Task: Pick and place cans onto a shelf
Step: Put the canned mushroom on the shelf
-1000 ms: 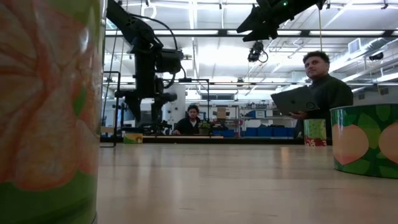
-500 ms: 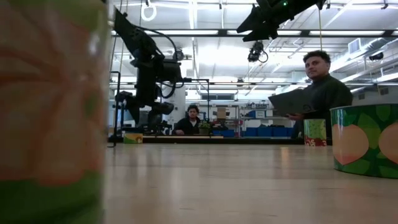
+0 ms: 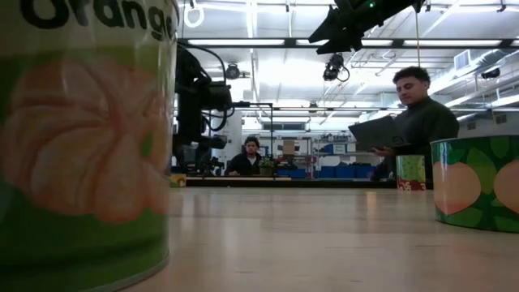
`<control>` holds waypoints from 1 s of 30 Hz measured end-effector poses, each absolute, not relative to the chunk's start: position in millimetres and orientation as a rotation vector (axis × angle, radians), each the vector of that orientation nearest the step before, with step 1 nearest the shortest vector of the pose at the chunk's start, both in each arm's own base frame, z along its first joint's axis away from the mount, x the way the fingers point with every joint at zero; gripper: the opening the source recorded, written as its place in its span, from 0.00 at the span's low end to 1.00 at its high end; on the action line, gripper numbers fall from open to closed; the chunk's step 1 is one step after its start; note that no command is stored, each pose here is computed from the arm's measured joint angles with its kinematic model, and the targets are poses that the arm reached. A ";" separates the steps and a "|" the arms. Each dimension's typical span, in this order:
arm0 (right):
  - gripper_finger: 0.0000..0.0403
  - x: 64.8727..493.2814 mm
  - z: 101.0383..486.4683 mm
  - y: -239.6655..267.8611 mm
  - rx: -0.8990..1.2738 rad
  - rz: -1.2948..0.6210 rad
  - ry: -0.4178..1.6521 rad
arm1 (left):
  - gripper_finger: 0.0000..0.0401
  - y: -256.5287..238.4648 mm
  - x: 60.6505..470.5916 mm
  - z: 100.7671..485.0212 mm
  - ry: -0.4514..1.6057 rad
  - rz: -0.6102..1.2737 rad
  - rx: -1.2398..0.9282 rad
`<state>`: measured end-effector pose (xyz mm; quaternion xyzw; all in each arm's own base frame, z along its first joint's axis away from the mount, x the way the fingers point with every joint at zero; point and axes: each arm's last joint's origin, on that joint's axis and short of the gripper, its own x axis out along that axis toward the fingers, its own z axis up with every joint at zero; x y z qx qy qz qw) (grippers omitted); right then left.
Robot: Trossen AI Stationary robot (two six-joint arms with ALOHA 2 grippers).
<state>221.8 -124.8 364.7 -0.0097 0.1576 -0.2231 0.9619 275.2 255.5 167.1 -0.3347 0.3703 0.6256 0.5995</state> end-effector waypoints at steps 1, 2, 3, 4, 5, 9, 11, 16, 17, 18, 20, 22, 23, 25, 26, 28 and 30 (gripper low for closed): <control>0.86 221.8 364.7 -124.8 -0.020 -0.452 0.319 | 0.43 256.1 274.5 166.8 0.861 1.443 -0.793; 0.86 221.7 364.7 -124.9 -0.020 -0.452 0.319 | 0.43 257.4 273.5 166.7 0.857 1.436 -0.813; 0.86 221.8 364.7 -124.8 -0.020 -0.452 0.319 | 0.43 258.4 272.4 166.5 0.850 1.434 -0.841; 0.86 221.8 364.7 -124.8 -0.020 -0.452 0.319 | 0.43 259.7 270.9 166.2 0.847 1.429 -0.871; 0.86 221.8 364.7 -124.8 -0.020 -0.452 0.320 | 0.43 261.3 269.1 165.9 0.842 1.426 -0.900; 0.86 221.8 364.7 -124.8 -0.020 -0.452 0.319 | 0.43 269.1 262.3 163.7 0.815 1.414 -1.019; 0.86 221.8 364.7 -124.9 -0.020 -0.452 0.320 | 0.43 273.6 257.7 164.0 0.807 1.408 -1.060; 0.86 221.8 364.7 -124.8 -0.020 -0.452 0.319 | 0.43 278.7 252.1 166.0 0.815 1.398 -1.094; 0.86 221.8 364.7 -124.9 -0.020 -0.452 0.319 | 0.43 278.6 252.1 166.4 0.829 1.393 -1.088; 0.86 221.8 364.7 -124.8 -0.020 -0.452 0.319 | 0.43 277.8 253.4 166.8 0.835 1.384 -1.081; 0.86 221.8 364.7 -124.9 -0.020 -0.452 0.319 | 0.43 276.5 255.7 167.2 0.838 1.387 -1.063; 0.86 221.8 364.7 -124.8 -0.020 -0.452 0.319 | 0.43 274.9 257.0 167.1 0.841 1.403 -1.042; 0.86 221.8 364.7 -124.8 -0.019 -0.452 0.319 | 0.43 274.3 257.5 167.2 0.841 1.415 -1.027; 0.86 221.8 364.7 -124.8 -0.020 -0.452 0.319 | 0.43 273.3 258.0 167.5 0.838 1.451 -0.990; 0.86 221.8 364.7 -124.8 -0.020 -0.452 0.319 | 0.43 272.7 258.3 167.7 0.837 1.473 -0.967; 0.86 221.8 364.7 -124.8 -0.020 -0.452 0.320 | 0.43 272.7 257.8 168.1 0.834 1.506 -0.933; 0.86 221.8 364.7 -124.8 -0.020 -0.452 0.319 | 0.43 272.9 257.6 168.1 0.832 1.515 -0.923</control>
